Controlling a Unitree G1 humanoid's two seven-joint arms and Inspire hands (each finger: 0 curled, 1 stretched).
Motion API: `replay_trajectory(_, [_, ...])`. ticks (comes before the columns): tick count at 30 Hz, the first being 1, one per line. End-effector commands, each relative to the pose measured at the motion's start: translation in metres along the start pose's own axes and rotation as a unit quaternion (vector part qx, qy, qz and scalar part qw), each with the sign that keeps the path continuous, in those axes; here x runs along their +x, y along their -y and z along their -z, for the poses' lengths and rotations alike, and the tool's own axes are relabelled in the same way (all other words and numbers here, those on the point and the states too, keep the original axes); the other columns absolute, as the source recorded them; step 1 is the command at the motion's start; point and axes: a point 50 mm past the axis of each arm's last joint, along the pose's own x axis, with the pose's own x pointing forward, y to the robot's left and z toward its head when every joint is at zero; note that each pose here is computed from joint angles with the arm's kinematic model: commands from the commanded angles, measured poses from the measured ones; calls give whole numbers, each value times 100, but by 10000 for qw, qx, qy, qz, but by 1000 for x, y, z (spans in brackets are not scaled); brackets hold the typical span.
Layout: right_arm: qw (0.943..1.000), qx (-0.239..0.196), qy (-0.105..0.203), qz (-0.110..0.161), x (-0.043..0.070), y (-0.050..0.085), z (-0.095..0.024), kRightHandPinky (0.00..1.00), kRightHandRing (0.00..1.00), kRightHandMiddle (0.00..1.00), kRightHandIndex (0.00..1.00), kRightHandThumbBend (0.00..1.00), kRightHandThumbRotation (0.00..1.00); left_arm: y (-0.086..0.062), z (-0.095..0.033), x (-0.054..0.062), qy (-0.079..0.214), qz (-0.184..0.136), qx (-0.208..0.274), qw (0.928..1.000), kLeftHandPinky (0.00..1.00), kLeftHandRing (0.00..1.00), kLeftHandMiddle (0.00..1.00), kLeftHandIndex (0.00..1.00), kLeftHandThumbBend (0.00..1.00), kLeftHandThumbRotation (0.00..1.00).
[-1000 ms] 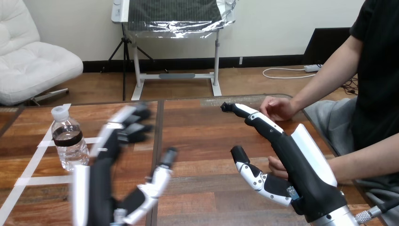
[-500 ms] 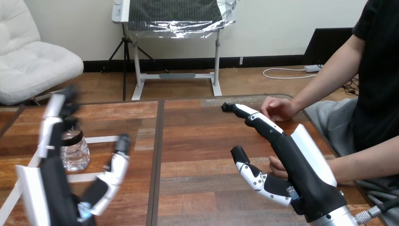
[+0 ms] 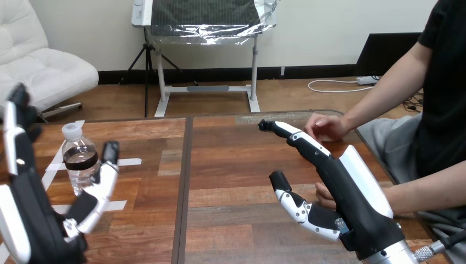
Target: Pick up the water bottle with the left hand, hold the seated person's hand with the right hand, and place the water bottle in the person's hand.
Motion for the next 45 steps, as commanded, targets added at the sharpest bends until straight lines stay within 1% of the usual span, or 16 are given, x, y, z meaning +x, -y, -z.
replay_trajectory(1, [9993,-94,345,132,12,7,-6,90,91,90,86,12,0,5,6,16,-19,-126,-27,9999,86,90,93,94,63,14])
replay_trajectory(10, [9994,-71,322,138,12,8,-6,89,89,90,86,12,0,4,21,31,-167,-176,201,9995,88,91,93,94,68,19])
replay_trajectory(15, [9993,-61,331,136,13,7,-6,90,90,90,87,12,0,3,30,39,-261,-149,311,9991,90,92,94,95,70,22])
replay_trajectory(22, [9992,-95,353,131,14,7,-6,90,91,90,87,12,0,5,44,52,-575,-48,521,9970,92,93,95,96,74,28])
replay_trajectory(24, [9992,-104,359,129,14,7,-6,90,91,90,87,12,0,5,46,54,-647,-12,566,9963,92,93,95,96,76,31])
replay_trajectory(28, [9992,-89,369,126,15,7,-6,90,91,90,86,12,0,7,54,62,-868,137,708,9936,92,94,95,96,78,34])
replay_trajectory(33, [9992,-102,376,123,16,7,-6,90,91,90,86,12,0,10,61,69,-1056,315,788,9908,91,95,96,96,81,38])
replay_trajectory(37, [9992,-101,372,120,16,7,-6,90,90,90,86,12,0,14,66,77,-1223,436,967,9868,90,95,96,96,83,40])
replay_trajectory(42, [9992,-93,367,119,17,8,-5,90,91,90,86,12,0,19,71,84,-1307,593,1146,9830,86,93,95,95,86,42])
replay_trajectory(44, [9992,-140,351,120,18,9,-5,90,90,90,86,12,0,28,78,98,-1381,886,1491,9751,83,91,93,94,88,42])
replay_trajectory(45, [9992,-154,347,119,18,9,-5,89,90,90,86,12,0,31,80,102,-1407,972,1617,9719,82,90,92,94,88,42])
